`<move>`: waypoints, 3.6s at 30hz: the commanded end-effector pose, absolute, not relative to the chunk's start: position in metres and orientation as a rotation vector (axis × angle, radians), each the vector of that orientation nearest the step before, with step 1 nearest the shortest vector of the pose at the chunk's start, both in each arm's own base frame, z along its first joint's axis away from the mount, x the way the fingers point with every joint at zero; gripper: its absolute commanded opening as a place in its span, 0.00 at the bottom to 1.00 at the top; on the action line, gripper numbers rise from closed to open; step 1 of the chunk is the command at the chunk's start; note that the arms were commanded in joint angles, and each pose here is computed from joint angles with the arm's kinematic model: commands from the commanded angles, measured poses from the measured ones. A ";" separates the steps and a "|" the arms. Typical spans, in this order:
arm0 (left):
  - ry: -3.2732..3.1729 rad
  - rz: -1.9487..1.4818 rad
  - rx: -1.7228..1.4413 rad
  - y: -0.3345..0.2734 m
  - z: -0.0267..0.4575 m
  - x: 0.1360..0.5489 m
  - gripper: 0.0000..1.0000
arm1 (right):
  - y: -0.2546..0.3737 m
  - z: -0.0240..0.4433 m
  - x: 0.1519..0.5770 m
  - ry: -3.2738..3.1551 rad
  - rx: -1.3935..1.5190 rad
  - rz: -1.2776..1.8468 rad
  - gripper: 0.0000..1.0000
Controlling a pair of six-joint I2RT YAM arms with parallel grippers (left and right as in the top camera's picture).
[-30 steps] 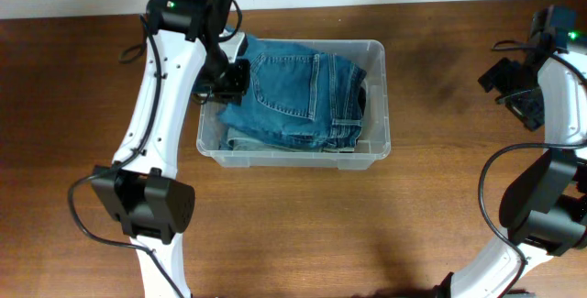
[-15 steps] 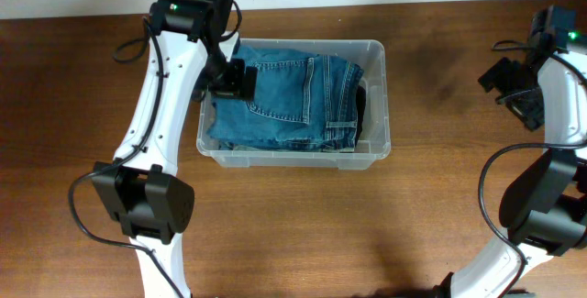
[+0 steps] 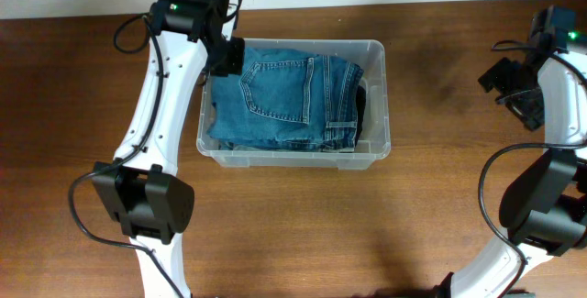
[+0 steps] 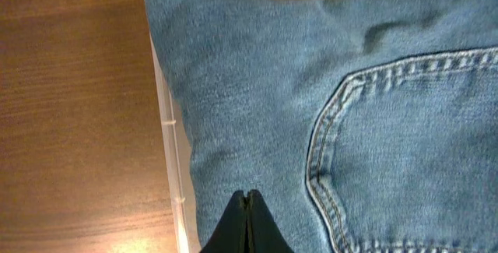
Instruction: Pack container
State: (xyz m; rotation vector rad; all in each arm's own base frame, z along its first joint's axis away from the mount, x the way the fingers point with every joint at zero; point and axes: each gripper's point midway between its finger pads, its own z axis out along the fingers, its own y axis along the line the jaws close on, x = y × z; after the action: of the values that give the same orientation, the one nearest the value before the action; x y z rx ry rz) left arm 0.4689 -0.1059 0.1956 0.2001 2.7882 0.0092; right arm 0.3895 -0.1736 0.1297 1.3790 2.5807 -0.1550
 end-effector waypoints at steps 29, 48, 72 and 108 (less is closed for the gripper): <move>3.021 -0.154 0.273 -0.184 0.056 0.471 0.01 | -0.178 0.128 0.387 2.571 1.402 -0.174 0.98; 2.880 -0.121 0.289 -0.215 0.149 0.462 0.01 | -0.178 0.128 0.387 2.571 1.402 -0.174 0.99; 2.920 -0.298 0.636 -0.349 0.082 0.409 0.01 | -0.178 0.128 0.387 2.571 1.402 -0.174 0.98; 2.626 -0.336 0.608 -0.387 0.099 0.472 0.01 | -0.178 0.128 0.387 2.571 1.402 -0.174 0.98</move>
State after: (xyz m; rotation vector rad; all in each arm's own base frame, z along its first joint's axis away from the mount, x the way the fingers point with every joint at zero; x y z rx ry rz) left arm 0.4668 -0.3851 0.1005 0.5937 2.6512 -0.3559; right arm 0.3895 -0.1736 0.1297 1.3790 2.5807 -0.1550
